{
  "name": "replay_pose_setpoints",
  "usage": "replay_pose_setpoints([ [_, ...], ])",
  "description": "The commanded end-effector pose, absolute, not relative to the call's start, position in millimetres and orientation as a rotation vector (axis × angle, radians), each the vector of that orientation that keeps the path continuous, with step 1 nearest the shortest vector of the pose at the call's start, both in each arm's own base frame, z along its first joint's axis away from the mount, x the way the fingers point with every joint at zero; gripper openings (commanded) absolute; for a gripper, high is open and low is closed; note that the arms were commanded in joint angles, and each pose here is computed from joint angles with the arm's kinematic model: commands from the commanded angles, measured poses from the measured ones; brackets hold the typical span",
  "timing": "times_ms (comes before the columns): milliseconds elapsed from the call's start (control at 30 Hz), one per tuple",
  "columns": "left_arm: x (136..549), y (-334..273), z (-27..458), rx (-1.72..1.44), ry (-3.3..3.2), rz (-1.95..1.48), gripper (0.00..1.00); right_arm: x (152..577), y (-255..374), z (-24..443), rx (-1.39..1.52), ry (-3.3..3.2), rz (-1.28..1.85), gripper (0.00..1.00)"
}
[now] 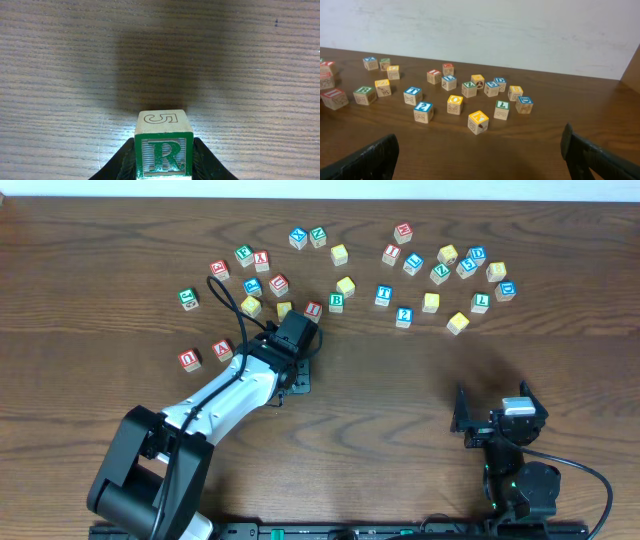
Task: Spell out ROBOT
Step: 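Lower the green R block onto the open table and release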
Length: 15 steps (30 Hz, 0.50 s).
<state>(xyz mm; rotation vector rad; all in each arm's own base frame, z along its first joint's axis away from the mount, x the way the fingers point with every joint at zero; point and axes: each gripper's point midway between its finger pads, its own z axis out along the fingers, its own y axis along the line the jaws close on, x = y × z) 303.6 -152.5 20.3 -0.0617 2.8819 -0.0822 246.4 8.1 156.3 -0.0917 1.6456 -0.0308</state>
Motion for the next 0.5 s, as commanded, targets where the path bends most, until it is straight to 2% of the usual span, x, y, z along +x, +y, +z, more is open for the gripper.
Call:
replay_pose_setpoints([
  [0,301.0,-148.2,12.4,-0.064,2.892,-0.046,0.28,246.4,7.4,154.8,-0.081,1.651,-0.022,0.99],
  [467,301.6,-148.5,7.2,-0.064,2.899,-0.041,0.28,246.4,7.4,154.8,-0.081,1.651,-0.022,0.99],
])
